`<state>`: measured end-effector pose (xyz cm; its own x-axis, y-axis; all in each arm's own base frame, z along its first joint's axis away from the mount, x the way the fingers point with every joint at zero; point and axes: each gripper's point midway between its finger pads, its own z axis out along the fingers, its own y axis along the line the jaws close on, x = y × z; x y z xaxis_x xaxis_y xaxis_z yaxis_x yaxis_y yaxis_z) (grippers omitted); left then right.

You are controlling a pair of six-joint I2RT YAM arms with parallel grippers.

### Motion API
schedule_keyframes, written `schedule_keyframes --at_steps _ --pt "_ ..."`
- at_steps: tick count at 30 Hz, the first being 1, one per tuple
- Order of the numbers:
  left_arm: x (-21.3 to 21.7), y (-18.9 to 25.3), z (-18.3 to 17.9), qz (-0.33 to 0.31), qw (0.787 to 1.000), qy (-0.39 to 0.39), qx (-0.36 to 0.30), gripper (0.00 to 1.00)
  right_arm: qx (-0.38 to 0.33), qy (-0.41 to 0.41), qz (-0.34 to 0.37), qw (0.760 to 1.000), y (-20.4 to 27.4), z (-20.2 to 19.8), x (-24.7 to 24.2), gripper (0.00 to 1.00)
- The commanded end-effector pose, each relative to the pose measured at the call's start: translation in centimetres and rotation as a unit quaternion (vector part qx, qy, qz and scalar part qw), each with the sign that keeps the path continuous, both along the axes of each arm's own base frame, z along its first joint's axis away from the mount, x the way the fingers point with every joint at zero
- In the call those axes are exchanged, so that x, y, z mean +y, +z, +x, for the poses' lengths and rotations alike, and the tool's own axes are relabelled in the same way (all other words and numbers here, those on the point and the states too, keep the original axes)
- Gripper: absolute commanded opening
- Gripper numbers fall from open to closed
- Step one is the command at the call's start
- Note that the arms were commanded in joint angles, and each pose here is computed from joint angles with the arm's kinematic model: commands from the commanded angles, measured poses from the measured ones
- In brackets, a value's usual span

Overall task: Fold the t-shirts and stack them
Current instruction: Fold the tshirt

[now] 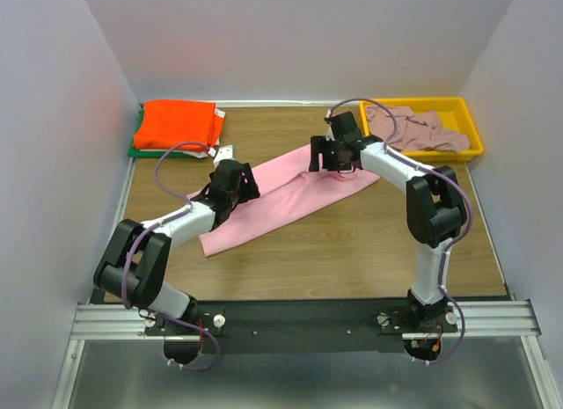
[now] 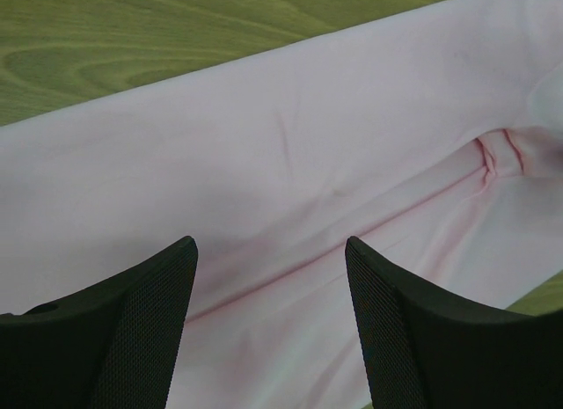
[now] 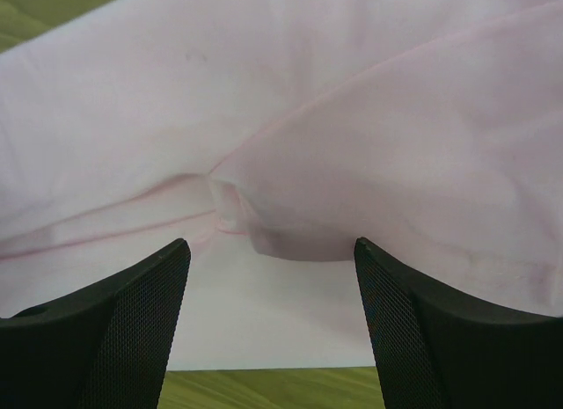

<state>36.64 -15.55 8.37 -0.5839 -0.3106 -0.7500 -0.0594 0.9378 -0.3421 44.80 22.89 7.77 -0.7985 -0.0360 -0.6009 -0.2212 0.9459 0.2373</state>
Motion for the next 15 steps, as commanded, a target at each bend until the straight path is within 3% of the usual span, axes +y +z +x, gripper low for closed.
schedule_keyframes --at_steps 1,15 --pt "0.4 -0.7 0.9 0.016 0.999 0.025 -0.017 0.75 0.048 0.022 0.004 0.999 -3.0 -2.1 0.5 0.82" --pt "-2.4 -7.0 -4.1 0.018 0.998 0.030 0.044 0.75 0.072 0.006 -0.020 0.997 -6.8 -1.8 0.0 0.83"
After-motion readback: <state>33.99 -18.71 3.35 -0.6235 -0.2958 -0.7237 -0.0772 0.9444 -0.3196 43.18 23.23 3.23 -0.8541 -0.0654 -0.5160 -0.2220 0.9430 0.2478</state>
